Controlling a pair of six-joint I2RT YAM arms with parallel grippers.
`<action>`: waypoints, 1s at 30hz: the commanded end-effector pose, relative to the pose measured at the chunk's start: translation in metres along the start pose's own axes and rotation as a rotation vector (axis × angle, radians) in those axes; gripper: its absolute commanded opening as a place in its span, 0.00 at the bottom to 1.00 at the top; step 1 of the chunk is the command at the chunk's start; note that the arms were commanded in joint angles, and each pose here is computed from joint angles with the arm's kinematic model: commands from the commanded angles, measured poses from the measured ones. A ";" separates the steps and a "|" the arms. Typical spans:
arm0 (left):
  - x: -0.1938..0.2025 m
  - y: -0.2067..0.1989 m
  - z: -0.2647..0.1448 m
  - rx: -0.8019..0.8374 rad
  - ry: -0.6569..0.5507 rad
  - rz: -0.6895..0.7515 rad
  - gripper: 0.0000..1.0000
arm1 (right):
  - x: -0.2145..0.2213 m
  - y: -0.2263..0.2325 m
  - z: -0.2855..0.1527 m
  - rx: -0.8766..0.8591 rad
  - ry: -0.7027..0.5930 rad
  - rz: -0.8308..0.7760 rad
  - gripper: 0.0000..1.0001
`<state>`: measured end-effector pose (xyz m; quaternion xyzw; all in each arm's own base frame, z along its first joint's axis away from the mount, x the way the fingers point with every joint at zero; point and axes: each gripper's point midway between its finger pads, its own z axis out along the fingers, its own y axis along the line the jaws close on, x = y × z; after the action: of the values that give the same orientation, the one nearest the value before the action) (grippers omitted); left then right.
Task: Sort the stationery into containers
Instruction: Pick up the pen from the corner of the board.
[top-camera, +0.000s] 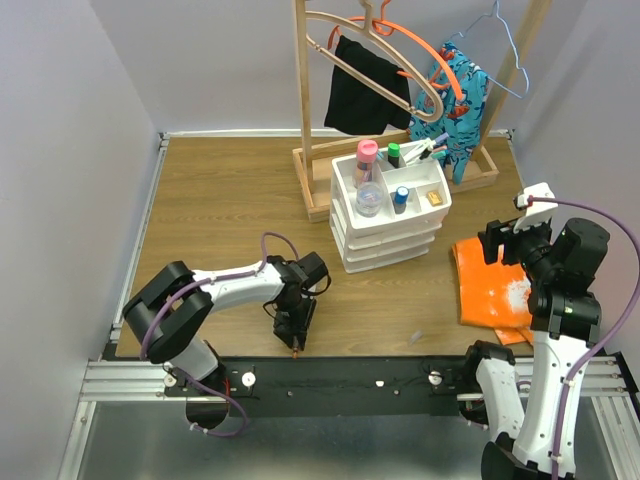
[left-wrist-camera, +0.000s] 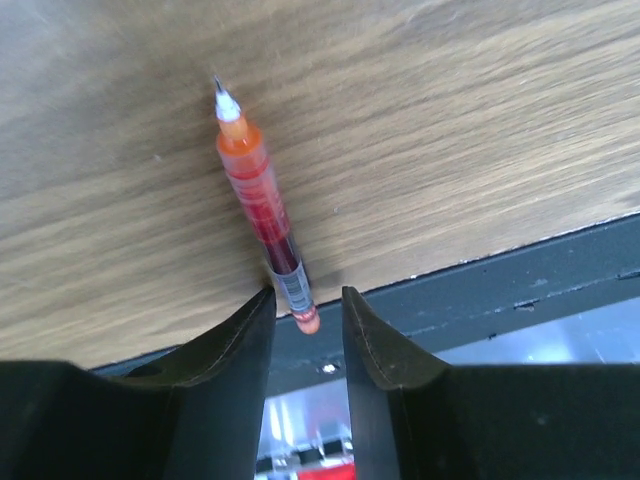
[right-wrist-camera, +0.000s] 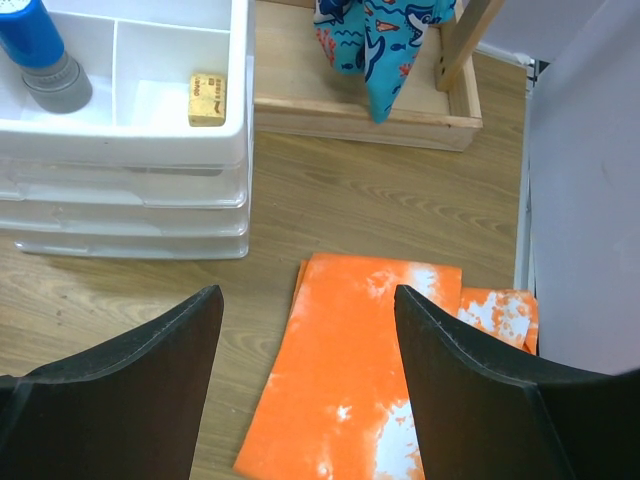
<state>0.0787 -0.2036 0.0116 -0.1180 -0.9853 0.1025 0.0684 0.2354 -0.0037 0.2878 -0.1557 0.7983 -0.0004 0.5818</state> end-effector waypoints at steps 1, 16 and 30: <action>0.021 0.046 0.034 -0.182 0.086 -0.050 0.42 | -0.011 -0.001 -0.005 0.002 -0.032 -0.028 0.77; 0.014 0.037 0.033 -0.128 0.050 -0.010 0.31 | -0.014 0.001 0.005 -0.018 -0.066 0.024 0.77; -0.021 0.017 0.004 -0.103 -0.103 0.112 0.42 | -0.029 -0.003 -0.004 0.012 -0.098 0.018 0.77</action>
<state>0.0503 -0.1981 0.0132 -0.1379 -0.9767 0.1089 0.1228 0.2421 0.0003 0.3000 -0.1495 0.7825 0.0124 0.6043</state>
